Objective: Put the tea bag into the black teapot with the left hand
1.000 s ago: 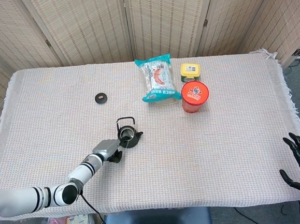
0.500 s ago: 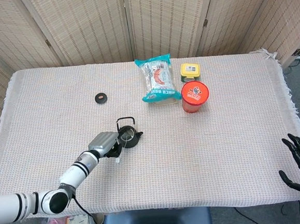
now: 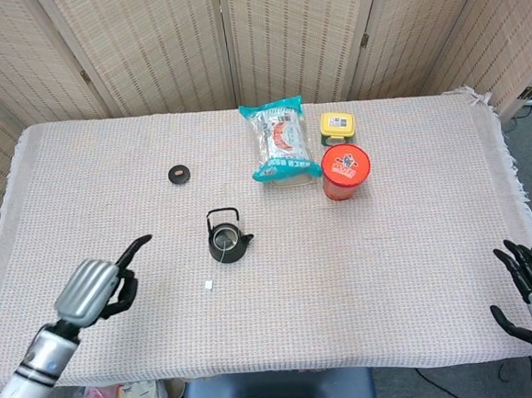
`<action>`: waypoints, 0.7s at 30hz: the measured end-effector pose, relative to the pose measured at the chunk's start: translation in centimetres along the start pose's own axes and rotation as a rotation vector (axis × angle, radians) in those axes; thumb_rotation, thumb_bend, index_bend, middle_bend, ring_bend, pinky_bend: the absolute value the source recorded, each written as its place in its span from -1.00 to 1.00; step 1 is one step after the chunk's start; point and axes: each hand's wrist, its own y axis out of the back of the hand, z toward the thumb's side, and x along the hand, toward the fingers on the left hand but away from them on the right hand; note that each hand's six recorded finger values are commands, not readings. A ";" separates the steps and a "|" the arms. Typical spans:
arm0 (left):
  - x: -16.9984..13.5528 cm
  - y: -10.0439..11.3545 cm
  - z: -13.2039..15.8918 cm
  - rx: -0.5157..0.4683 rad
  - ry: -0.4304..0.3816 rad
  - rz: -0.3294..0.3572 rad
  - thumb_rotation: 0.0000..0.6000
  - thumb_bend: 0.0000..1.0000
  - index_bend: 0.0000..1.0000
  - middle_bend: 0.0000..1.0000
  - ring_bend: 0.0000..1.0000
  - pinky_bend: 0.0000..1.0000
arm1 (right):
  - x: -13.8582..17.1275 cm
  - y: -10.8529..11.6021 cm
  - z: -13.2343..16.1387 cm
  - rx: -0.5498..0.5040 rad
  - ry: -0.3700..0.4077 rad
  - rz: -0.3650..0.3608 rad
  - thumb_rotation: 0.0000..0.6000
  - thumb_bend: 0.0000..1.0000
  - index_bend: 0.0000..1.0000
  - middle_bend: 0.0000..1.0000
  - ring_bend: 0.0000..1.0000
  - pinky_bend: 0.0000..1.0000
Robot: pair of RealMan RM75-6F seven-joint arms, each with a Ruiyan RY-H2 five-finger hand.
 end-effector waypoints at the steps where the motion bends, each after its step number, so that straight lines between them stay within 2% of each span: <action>1: -1.7 0.1 -0.8 0.016 0.010 0.032 1.00 -0.08 -1.00 -0.61 -0.47 0.28 | -0.1 -0.2 0.1 0.007 0.001 0.004 1.00 -0.46 -1.00 -1.00 -1.00 -1.00; 4: -7.6 -0.3 -3.6 0.095 0.077 0.125 1.00 -0.13 -1.00 -0.95 -0.84 -0.04 | -0.3 -0.6 0.5 0.025 0.001 0.012 1.00 -0.46 -1.00 -1.00 -1.00 -1.00; 6: -10.9 -1.4 -5.2 0.175 0.143 0.167 1.00 -0.18 -1.00 -1.00 -0.97 -0.14 | -0.5 -0.9 0.6 0.034 -0.004 0.020 1.00 -0.46 -1.00 -1.00 -1.00 -1.00; 9: -14.1 -3.7 -6.9 0.274 0.253 0.191 1.00 -0.31 -1.00 -1.00 -1.00 -0.25 | -0.9 -1.5 0.7 0.045 -0.013 0.037 1.00 -0.46 -1.00 -1.00 -1.00 -1.00; 13: -15.1 -5.2 -8.0 0.291 0.314 0.182 1.00 -0.52 -1.00 -1.00 -1.00 -0.30 | -1.2 -2.0 0.9 0.060 -0.013 0.051 1.00 -0.46 -1.00 -1.00 -1.00 -1.00; 18: -15.3 -5.2 -10.2 0.233 0.381 0.164 1.00 -0.58 -1.00 -1.00 -1.00 -0.31 | -1.2 -2.1 1.1 0.066 -0.014 0.052 1.00 -0.46 -1.00 -1.00 -1.00 -1.00; 21: -15.4 -5.1 -10.5 0.233 0.390 0.164 1.00 -0.58 -1.00 -1.00 -1.00 -0.31 | -1.2 -2.1 1.1 0.068 -0.016 0.047 1.00 -0.46 -1.00 -1.00 -1.00 -1.00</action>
